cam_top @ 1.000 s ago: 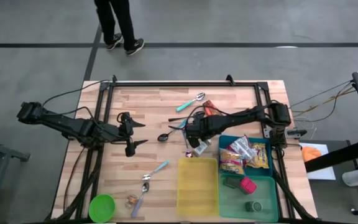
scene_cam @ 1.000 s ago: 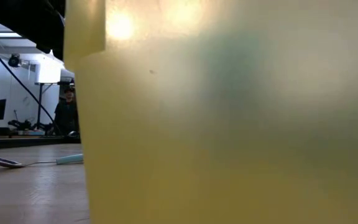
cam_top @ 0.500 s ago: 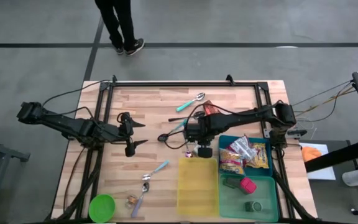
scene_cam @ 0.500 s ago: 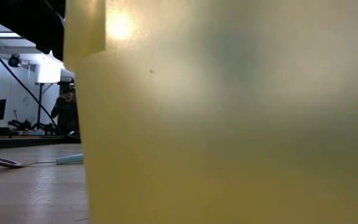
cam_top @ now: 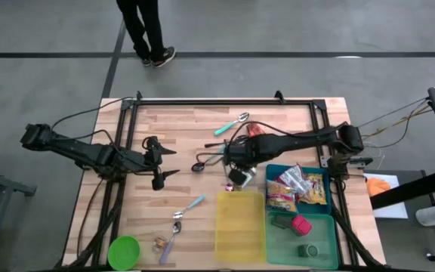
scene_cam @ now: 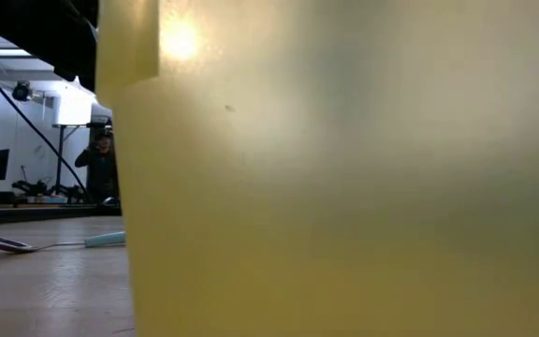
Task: Pick & Place Food Item
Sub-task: Put the white seasoning bottle into the green bin
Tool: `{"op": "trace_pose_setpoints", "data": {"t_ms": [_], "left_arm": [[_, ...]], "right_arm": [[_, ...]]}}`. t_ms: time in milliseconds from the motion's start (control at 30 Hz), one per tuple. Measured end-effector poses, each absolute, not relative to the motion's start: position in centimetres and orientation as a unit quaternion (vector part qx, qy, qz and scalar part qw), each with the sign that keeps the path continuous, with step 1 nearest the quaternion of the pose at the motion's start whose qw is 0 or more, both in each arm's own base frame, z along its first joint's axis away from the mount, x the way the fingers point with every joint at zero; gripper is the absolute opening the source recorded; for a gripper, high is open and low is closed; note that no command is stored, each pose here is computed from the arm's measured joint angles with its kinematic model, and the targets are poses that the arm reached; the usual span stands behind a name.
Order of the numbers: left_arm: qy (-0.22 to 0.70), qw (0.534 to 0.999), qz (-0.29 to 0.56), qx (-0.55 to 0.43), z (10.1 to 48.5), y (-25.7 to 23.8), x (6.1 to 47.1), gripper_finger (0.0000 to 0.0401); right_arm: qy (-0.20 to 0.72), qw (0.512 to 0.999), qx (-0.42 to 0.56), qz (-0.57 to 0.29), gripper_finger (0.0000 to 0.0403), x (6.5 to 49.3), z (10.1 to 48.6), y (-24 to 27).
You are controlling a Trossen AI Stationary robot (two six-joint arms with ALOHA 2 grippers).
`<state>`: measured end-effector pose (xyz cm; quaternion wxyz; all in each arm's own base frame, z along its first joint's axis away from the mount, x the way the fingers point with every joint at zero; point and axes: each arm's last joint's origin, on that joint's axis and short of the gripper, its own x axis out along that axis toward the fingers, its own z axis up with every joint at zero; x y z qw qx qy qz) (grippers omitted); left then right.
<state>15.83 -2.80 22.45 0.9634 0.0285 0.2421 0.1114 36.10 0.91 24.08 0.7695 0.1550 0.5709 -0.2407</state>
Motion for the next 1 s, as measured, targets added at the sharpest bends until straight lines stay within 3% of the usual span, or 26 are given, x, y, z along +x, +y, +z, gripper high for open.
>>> {"op": "trace_pose_setpoints", "data": {"t_ms": [100, 367, 567, 867, 1000], "left_arm": [[0.244, 0.963, 0.111, 0.029, 22.4, -2.8, 15.8, 0.0335], [0.246, 0.962, 0.112, 0.03, 22.4, -2.8, 15.8, 0.0335], [0.247, 0.962, 0.112, 0.031, 22.3, -2.8, 15.8, 0.0335], [0.248, 0.962, 0.111, 0.031, 22.3, -2.8, 15.8, 0.0335], [0.248, 0.962, 0.112, 0.031, 22.3, -2.8, 15.8, 0.0335]], "right_arm": [[0.535, 0.764, 0.198, -0.302, 0.0079, 35.7, 24.6, 0.9], [0.517, 0.719, 0.277, -0.372, 0.0211, 34.9, 24.2, 0.9], [0.517, 0.692, 0.3, -0.406, 0.0288, 34.4, 24.1, 0.9], [0.516, 0.661, 0.359, -0.41, 0.0348, 34.1, 23.2, 2.8], [0.48, 0.615, 0.411, -0.472, 0.0351, 33.5, 22.2, 3.3]]}}
